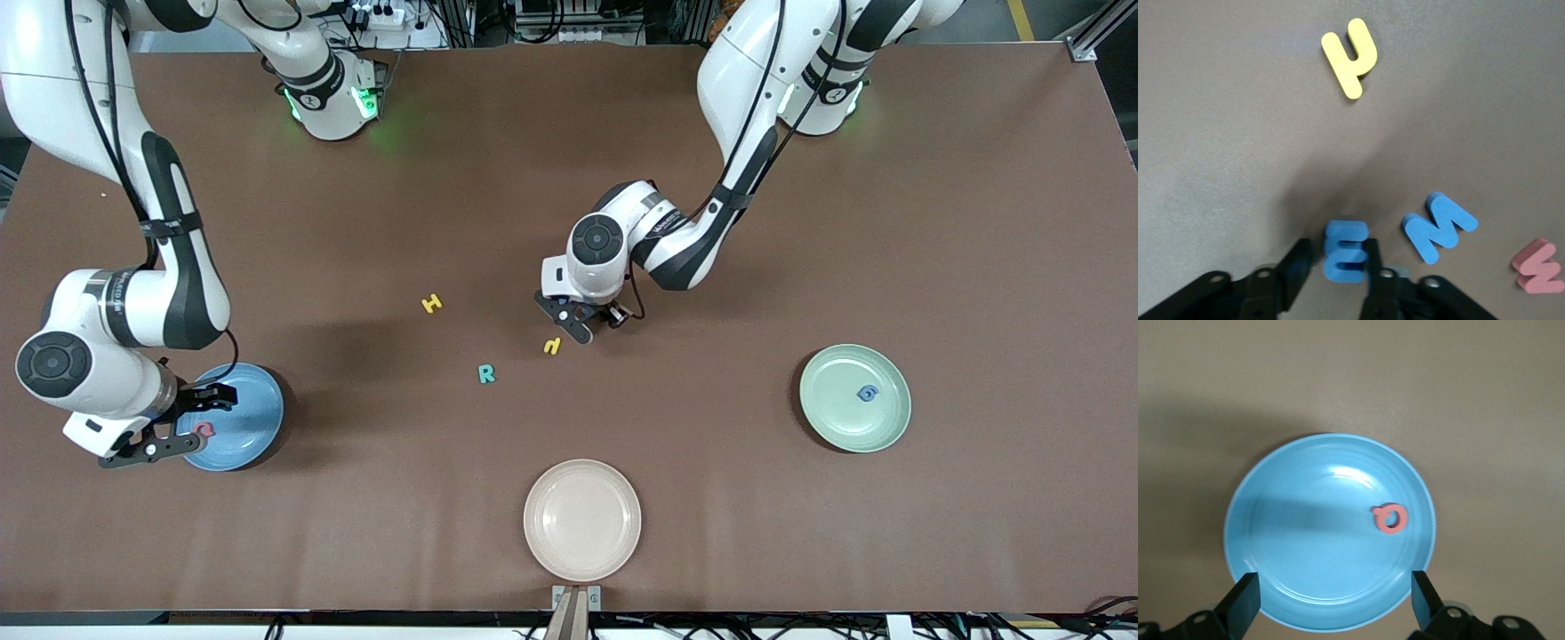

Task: Sort uppercase to blue plate, lowercase to green plate
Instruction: 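Place the Q on the blue plate while the left gripper grasps the E, then drop the blue E on the green plate while the right gripper returns, then grasp the teal R with the right gripper while the left gripper reaches the h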

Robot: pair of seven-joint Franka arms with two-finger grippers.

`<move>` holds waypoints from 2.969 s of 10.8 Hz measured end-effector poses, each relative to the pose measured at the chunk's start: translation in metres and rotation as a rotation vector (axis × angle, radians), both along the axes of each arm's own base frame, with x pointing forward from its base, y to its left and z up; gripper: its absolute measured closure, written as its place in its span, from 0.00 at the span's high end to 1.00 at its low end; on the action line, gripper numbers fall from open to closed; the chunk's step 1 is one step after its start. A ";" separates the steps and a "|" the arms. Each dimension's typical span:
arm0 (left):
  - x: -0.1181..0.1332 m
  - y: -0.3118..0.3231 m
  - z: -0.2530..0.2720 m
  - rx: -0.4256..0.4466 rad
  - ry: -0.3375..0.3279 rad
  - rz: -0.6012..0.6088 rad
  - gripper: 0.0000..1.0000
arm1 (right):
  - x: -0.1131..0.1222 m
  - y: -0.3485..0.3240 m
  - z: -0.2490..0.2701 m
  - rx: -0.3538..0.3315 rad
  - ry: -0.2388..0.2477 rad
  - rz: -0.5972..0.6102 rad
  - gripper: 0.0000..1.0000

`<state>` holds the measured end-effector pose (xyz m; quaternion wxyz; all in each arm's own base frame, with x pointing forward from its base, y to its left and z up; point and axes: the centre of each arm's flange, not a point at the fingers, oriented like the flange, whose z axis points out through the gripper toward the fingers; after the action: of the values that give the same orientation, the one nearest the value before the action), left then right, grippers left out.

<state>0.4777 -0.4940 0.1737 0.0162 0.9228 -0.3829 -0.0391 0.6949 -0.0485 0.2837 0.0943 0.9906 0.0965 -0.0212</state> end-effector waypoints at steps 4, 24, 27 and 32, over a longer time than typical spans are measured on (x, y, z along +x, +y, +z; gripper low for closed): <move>0.028 0.029 0.014 0.051 -0.019 0.023 0.29 | -0.001 0.088 -0.005 0.088 -0.011 -0.085 1.00; 0.172 0.331 0.076 0.111 -0.083 0.172 1.00 | -0.096 0.411 -0.116 0.221 -0.070 -0.278 0.93; 0.132 0.211 0.081 0.093 -0.106 0.239 1.00 | -0.094 0.412 -0.112 0.226 -0.080 -0.309 0.67; 0.079 0.061 0.070 0.010 -0.110 0.374 1.00 | -0.091 0.410 -0.109 0.227 -0.087 -0.316 0.35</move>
<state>0.5569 -0.4333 0.2441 -0.0023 0.9787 -0.2048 0.0130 0.6036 0.3614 0.1750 -0.0183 0.9977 -0.0626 0.0180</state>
